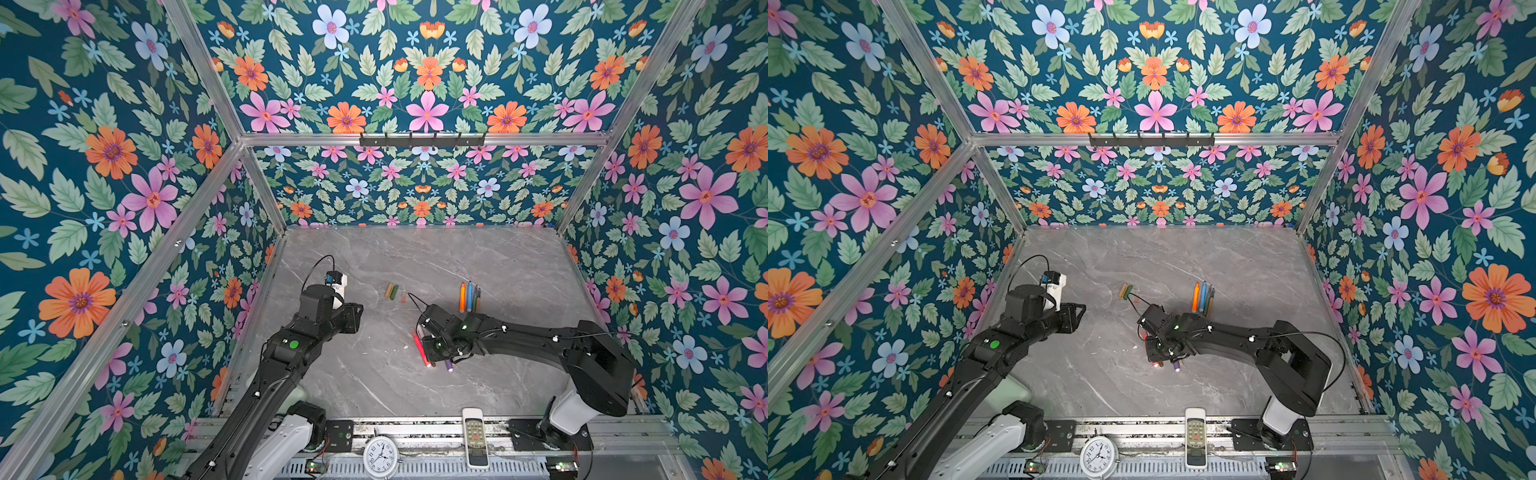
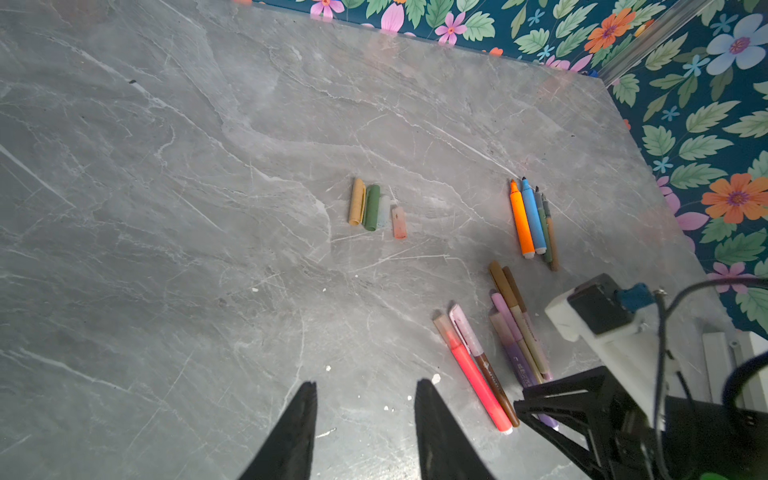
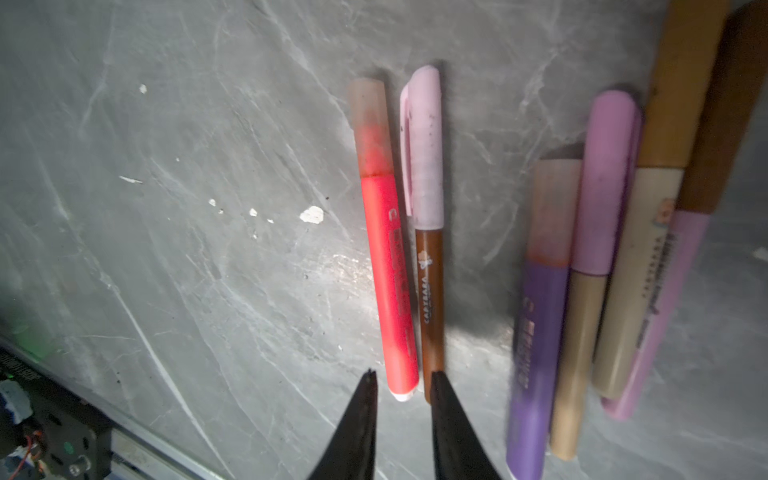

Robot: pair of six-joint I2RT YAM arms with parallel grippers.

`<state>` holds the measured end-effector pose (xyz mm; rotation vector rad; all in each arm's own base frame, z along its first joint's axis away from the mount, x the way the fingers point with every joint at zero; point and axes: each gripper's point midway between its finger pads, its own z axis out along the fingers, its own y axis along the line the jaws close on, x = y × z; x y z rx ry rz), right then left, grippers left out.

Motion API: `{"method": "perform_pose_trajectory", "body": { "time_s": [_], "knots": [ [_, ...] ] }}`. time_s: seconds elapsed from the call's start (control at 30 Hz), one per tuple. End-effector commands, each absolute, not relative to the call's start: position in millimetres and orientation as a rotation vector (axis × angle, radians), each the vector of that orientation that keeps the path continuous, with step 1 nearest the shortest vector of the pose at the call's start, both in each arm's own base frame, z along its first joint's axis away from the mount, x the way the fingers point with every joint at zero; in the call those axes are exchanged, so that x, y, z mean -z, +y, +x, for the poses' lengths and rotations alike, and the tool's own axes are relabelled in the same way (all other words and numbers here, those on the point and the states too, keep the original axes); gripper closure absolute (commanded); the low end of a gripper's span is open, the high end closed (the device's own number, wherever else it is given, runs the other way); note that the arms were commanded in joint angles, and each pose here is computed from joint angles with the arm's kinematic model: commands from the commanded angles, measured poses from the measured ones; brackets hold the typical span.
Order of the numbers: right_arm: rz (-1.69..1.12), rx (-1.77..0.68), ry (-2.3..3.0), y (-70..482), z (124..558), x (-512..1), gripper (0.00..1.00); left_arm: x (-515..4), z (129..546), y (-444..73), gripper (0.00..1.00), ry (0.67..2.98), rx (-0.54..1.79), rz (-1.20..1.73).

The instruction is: Open the pen caps

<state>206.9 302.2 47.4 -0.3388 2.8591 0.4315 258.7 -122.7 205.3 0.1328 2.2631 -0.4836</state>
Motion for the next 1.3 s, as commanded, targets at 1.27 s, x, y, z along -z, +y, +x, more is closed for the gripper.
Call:
{"method": "perform_pose_trajectory", "body": {
  "time_s": [1.27],
  "knots": [
    [-0.387,-0.631,2.647,320.4,211.2,-115.2,1.00,-195.5,259.8,-143.5,0.51,2.291,0.596,0.197]
  ]
}}
